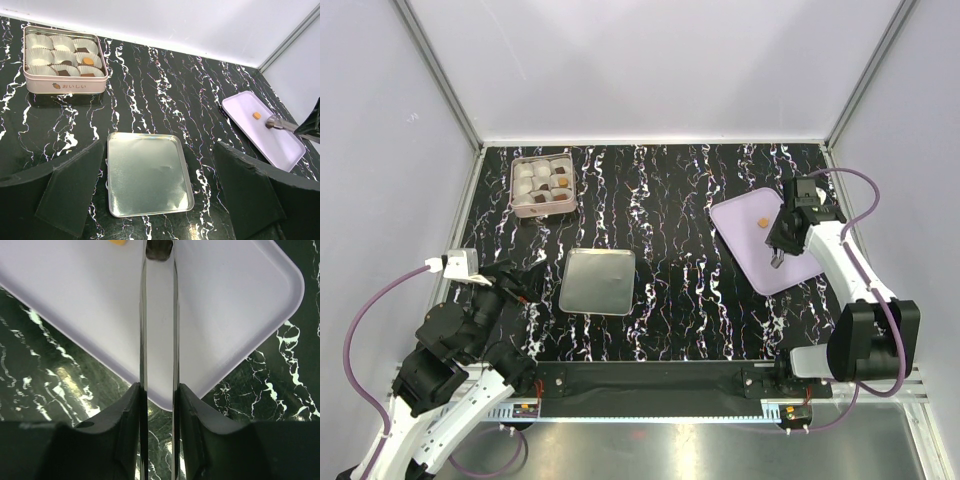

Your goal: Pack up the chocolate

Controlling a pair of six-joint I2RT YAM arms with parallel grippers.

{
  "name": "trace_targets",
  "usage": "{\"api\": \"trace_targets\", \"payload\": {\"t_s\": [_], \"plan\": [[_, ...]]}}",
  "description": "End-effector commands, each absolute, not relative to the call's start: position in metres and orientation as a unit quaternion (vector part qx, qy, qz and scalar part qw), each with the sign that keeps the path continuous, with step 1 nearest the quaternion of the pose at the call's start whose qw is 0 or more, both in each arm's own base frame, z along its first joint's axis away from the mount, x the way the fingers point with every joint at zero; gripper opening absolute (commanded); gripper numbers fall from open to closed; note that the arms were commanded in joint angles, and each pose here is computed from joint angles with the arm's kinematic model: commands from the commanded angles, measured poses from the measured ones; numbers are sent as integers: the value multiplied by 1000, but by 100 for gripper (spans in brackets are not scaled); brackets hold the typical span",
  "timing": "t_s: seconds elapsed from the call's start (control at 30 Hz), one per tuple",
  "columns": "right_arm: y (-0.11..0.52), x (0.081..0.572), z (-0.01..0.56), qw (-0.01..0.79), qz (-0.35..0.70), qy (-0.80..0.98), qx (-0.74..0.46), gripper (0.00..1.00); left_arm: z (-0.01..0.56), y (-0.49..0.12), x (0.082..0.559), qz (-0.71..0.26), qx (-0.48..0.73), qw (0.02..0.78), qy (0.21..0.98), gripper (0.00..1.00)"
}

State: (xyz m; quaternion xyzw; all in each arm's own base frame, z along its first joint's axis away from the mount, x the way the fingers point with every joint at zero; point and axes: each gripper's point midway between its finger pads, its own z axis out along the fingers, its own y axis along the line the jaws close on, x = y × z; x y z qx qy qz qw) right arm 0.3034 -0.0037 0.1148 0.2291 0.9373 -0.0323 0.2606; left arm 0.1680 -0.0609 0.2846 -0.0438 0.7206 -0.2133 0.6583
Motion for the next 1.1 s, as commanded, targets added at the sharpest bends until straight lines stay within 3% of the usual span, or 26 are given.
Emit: {"api": "trace_targets", "payload": {"t_s": [0.0, 0.37, 0.57, 1.07], "plan": [[1, 320, 158, 313, -5, 924, 220, 38, 300, -62, 170, -226, -49, 676, 700, 99], [46, 348, 196, 342, -1, 925, 164, 39, 298, -61, 170, -222, -52, 674, 703, 99], [16, 339, 192, 340, -35, 919, 196, 42, 299, -61, 170, -223, -51, 675, 702, 99], [-75, 261, 161, 273, -72, 893, 349, 50, 301, -64, 165, -237, -42, 676, 697, 99]]}}
